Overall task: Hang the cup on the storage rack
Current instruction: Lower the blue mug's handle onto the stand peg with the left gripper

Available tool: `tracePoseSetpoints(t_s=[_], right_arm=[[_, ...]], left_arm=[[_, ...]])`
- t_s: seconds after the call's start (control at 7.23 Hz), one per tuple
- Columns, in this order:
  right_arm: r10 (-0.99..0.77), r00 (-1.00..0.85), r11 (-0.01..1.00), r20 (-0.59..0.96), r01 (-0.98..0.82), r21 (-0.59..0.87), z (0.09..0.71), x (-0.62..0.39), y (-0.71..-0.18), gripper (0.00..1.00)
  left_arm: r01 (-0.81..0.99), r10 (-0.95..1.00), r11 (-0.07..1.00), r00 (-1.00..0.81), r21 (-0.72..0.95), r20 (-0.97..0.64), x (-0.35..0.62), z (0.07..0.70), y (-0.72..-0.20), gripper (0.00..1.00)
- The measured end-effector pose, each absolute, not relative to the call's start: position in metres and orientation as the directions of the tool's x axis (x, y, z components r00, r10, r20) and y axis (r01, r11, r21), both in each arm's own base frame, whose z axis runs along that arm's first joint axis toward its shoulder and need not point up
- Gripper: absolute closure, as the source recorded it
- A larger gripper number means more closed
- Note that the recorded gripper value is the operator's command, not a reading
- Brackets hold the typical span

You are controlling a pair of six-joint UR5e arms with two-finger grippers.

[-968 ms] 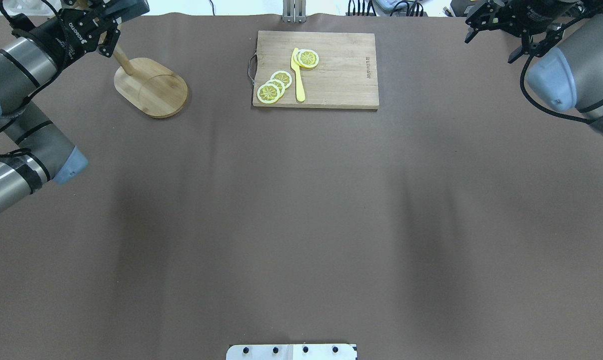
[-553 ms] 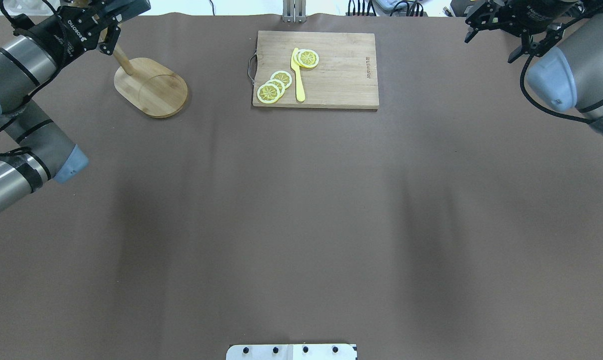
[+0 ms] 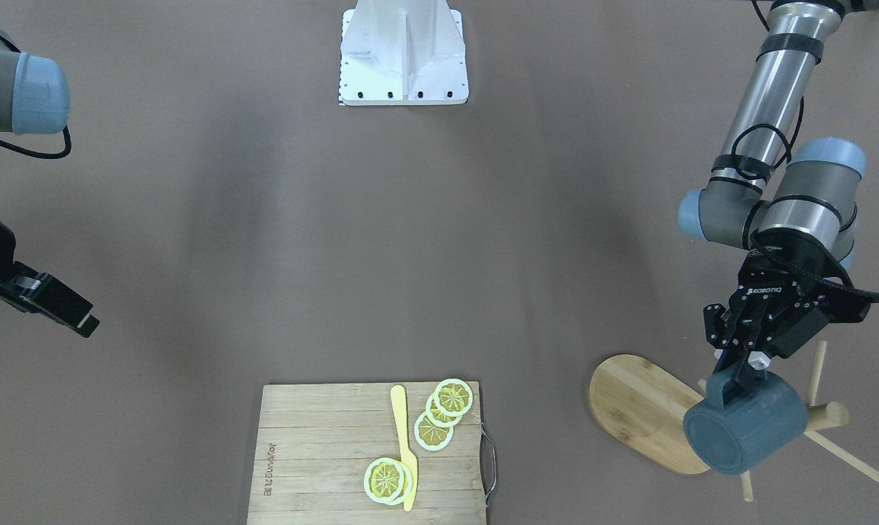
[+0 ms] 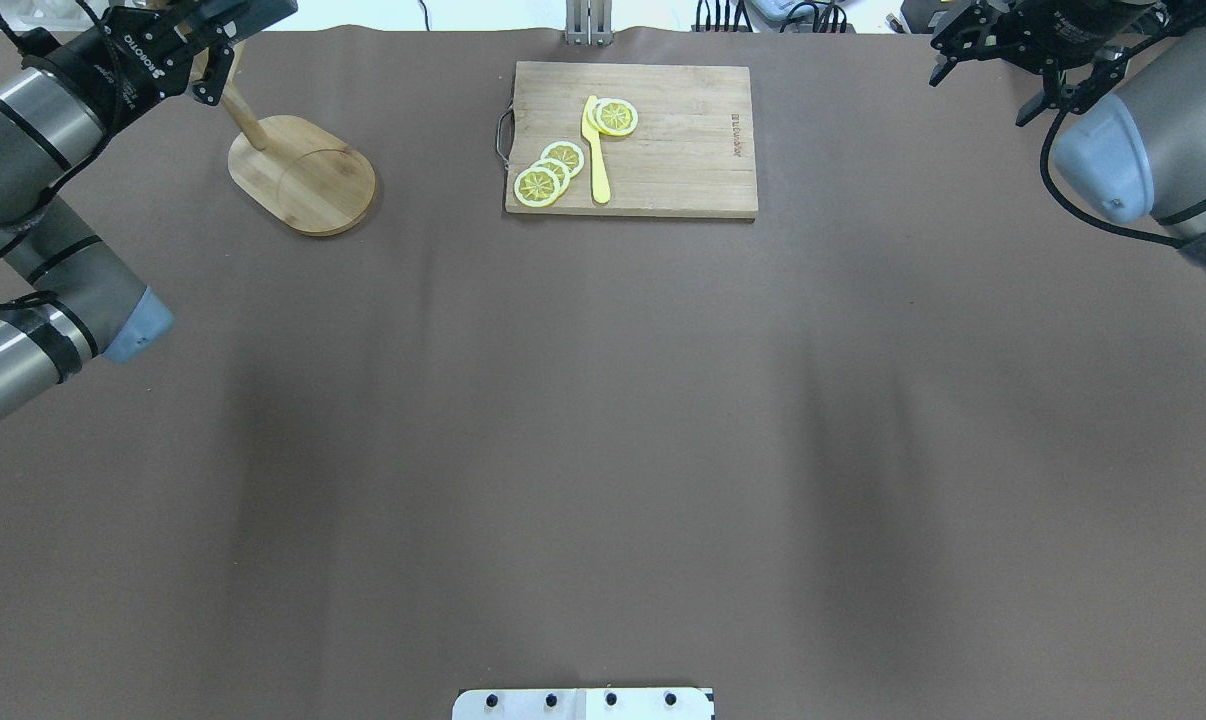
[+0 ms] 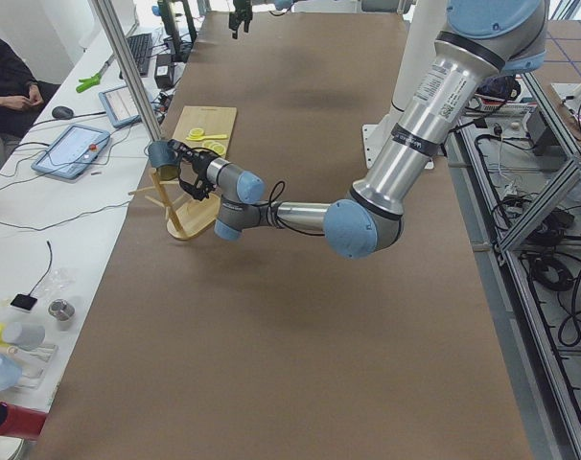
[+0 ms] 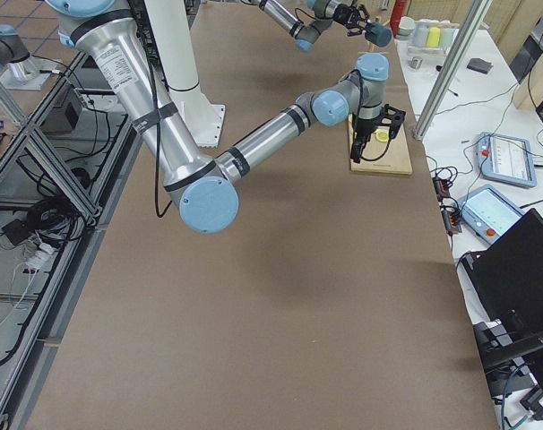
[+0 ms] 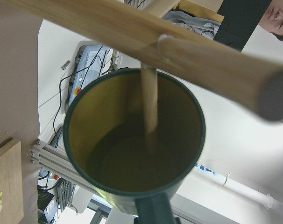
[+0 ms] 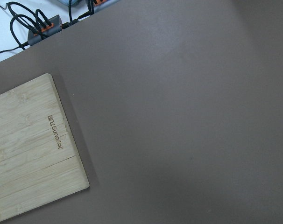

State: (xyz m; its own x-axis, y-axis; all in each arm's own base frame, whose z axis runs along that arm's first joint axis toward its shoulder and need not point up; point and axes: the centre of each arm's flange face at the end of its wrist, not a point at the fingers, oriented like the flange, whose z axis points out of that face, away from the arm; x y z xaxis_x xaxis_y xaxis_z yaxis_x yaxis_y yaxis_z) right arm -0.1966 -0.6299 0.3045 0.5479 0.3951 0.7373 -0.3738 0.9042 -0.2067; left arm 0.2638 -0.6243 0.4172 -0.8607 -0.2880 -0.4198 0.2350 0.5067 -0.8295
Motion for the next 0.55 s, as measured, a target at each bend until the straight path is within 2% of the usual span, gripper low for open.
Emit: tracePoseSetpoints(t_s=[0.55], right_arm=[[0.393,0.548,0.905,0.739,-0.372,-0.205,0.3034,-0.1975,-0.6295,0.0]], left_arm=[[0.224,-0.298,0.498,-0.863,-0.838,-0.408,0.2633,0.4209,-0.6236,1.0]])
